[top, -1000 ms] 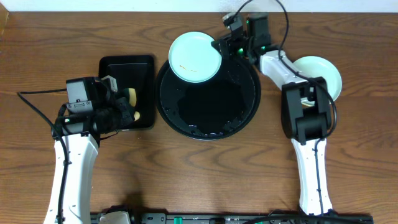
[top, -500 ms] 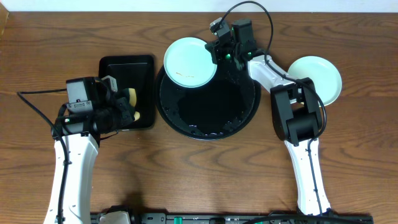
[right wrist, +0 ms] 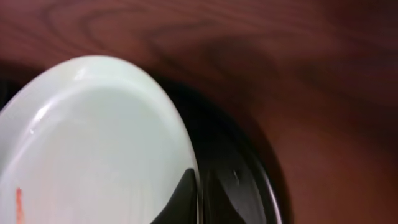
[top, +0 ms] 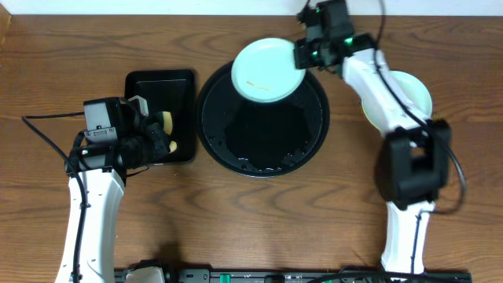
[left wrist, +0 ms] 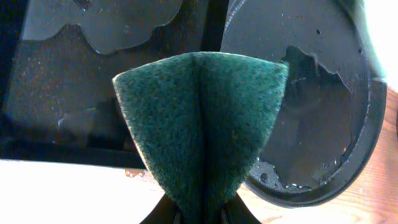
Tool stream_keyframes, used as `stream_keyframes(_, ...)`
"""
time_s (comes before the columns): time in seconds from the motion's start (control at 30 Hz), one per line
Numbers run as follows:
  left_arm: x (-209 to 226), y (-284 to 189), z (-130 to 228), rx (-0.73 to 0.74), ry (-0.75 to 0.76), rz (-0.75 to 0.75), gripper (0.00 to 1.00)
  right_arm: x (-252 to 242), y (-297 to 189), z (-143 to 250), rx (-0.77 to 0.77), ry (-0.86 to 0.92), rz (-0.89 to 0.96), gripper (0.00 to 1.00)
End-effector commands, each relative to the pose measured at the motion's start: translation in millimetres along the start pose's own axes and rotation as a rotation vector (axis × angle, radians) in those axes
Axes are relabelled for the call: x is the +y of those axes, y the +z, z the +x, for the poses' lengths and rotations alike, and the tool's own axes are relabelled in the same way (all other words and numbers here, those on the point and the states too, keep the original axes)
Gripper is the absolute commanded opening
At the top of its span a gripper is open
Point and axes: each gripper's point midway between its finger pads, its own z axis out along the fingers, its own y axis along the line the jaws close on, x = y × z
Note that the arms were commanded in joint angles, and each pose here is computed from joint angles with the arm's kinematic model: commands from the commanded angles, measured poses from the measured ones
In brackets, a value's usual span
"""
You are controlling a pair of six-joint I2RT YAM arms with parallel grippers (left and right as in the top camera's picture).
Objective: Clean dirty plates on tray and stack at the side
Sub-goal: 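Lift and tilt the mint plate toward the left arm with the right gripper, then hold the mint plate tilted over the round tray with the right gripper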
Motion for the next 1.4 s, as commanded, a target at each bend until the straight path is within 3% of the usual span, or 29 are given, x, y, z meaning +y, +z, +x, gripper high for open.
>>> stream_keyframes(0.0,1.8,-0.8,-2.2,-0.006,0.003,-0.007,0.14,-43.5,-26.4,9.5,0.024,0.230,0.195,0.01)
stream_keyframes(0.13,1.8,-0.8,-2.0,-0.005,0.003,-0.007,0.14,-63.5,-33.1,48.4,0.163,0.361,0.273,0.01)
stream_keyframes(0.57,3.0,-0.8,2.9,0.015,-0.005,-0.012,0.13,-101.0,-20.2,132.3,0.340,0.396,0.500,0.01)
stream_keyframes(0.83,2.8,-0.8,1.9,0.011,-0.003,-0.011,0.13,-85.8,-18.7,143.4,0.379,0.327,0.483,0.02)
stream_keyframes(1.1,2.8,-0.8,2.0,0.011,-0.003,-0.011,0.13,-72.6,-56.0,116.9,0.323,0.242,0.429,0.24)
stream_keyframes(1.27,2.8,-0.9,2.0,0.011,-0.003,-0.011,0.14,-51.8,-85.3,98.3,0.276,0.109,0.319,0.60)
stream_keyframes(1.37,2.8,-0.8,2.0,0.011,-0.003,-0.011,0.14,-44.1,-95.3,84.6,0.232,0.002,0.266,0.63)
